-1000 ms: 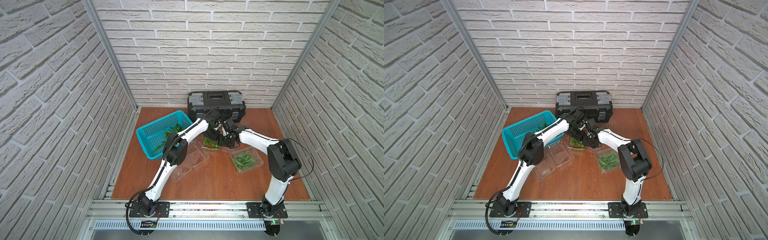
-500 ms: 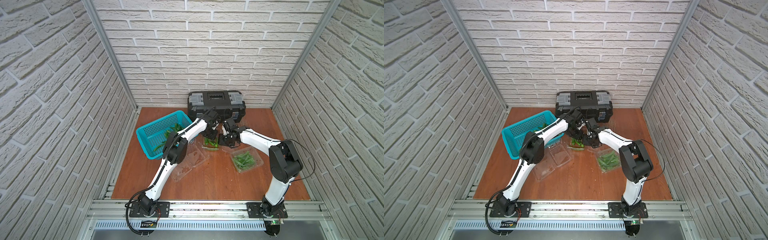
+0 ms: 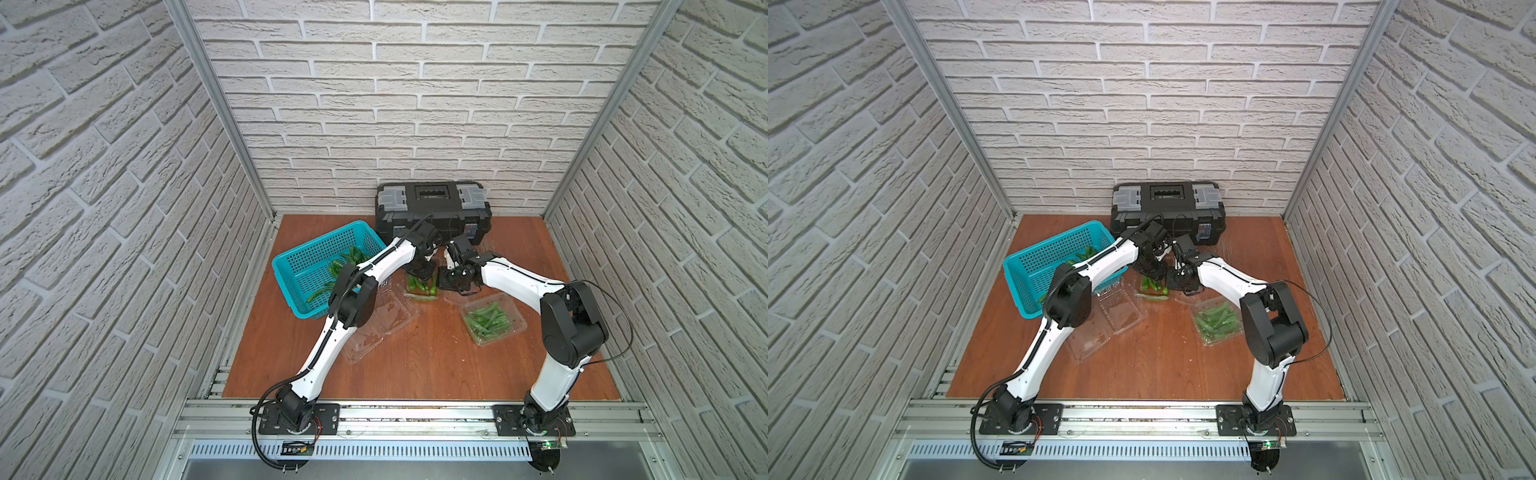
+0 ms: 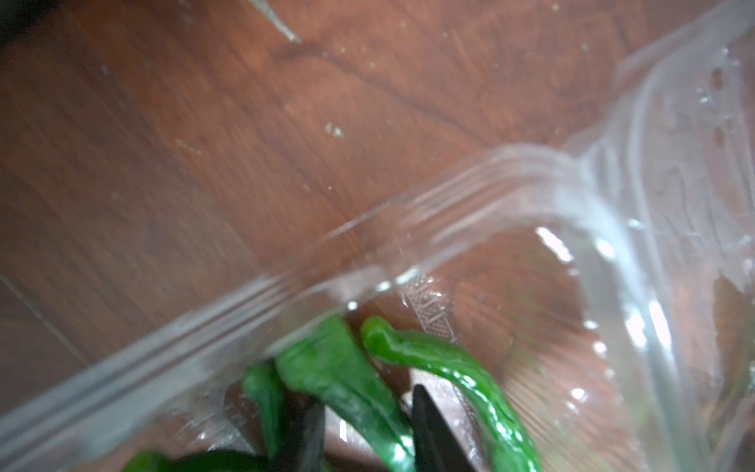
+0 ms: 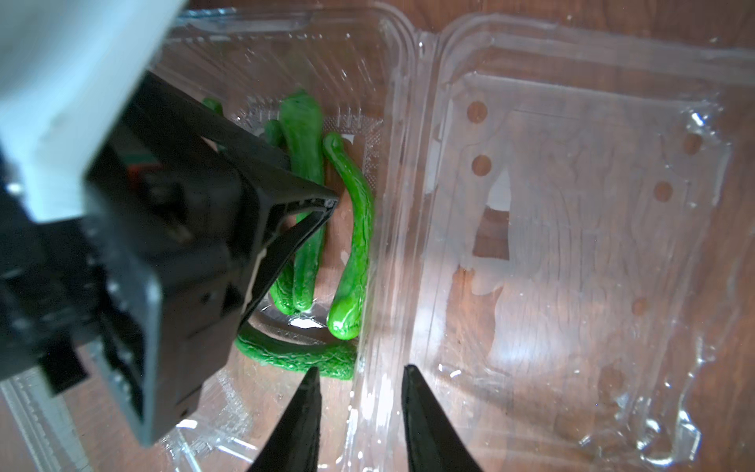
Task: Take small green peppers out of containers
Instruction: Pick up the green pepper from the packing box, then place the green pepper in the basket.
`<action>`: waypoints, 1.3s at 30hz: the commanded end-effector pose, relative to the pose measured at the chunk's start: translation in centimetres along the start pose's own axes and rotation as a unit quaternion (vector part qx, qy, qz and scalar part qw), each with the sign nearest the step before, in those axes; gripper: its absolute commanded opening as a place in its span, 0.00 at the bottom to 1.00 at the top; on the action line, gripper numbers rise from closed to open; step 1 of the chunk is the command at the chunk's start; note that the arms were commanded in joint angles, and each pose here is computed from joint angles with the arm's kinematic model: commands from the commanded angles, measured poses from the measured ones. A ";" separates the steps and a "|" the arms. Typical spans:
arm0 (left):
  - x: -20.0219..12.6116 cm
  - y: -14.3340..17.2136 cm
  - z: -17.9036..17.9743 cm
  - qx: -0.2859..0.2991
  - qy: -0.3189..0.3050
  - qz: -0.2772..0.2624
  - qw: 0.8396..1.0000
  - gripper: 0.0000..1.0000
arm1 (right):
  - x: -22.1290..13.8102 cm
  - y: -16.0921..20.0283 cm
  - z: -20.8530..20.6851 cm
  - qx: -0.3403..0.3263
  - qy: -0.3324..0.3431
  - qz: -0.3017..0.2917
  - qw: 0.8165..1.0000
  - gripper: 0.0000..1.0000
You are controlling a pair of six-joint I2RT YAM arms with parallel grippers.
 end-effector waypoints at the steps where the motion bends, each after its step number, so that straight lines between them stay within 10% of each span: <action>1: 1.2 1.0 -0.1 -0.001 0.002 0.026 1.000 0.21 | -2.1 -1.5 1.4 -0.016 -0.019 -0.039 0.999 0.35; 8: -1.0 -1.1 -1.1 -0.013 0.039 -0.021 0.999 0.00 | -2.4 -1.7 1.4 -0.020 -0.017 -0.045 0.999 0.35; 24: -15.2 -3.6 3.2 -0.116 0.007 -0.239 0.964 0.00 | -3.4 -2.5 4.6 -0.073 -0.067 -0.081 0.992 0.35; 37: -17.9 17.2 19.6 -0.512 -0.211 -0.252 0.794 0.00 | 2.4 -1.0 8.2 -0.128 -0.059 -0.017 0.990 0.35; 38: -18.1 18.5 20.0 -0.527 -0.231 -0.246 0.780 0.02 | 2.6 -1.0 8.2 -0.128 -0.058 -0.016 0.990 0.35; 39: -18.2 19.1 20.1 -0.532 -0.241 -0.246 0.773 0.26 | 2.6 -1.0 8.3 -0.129 -0.058 -0.016 0.990 0.35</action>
Point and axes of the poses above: each gripper's point midway between its finger pads, its own x axis out along the fingers, its own z axis along the line the jaws close on, y = z × x, the point moved 3 cm from there along -x, back along the fingers, and after that the axes turned 4 degrees about x, right-handed, at the moved point
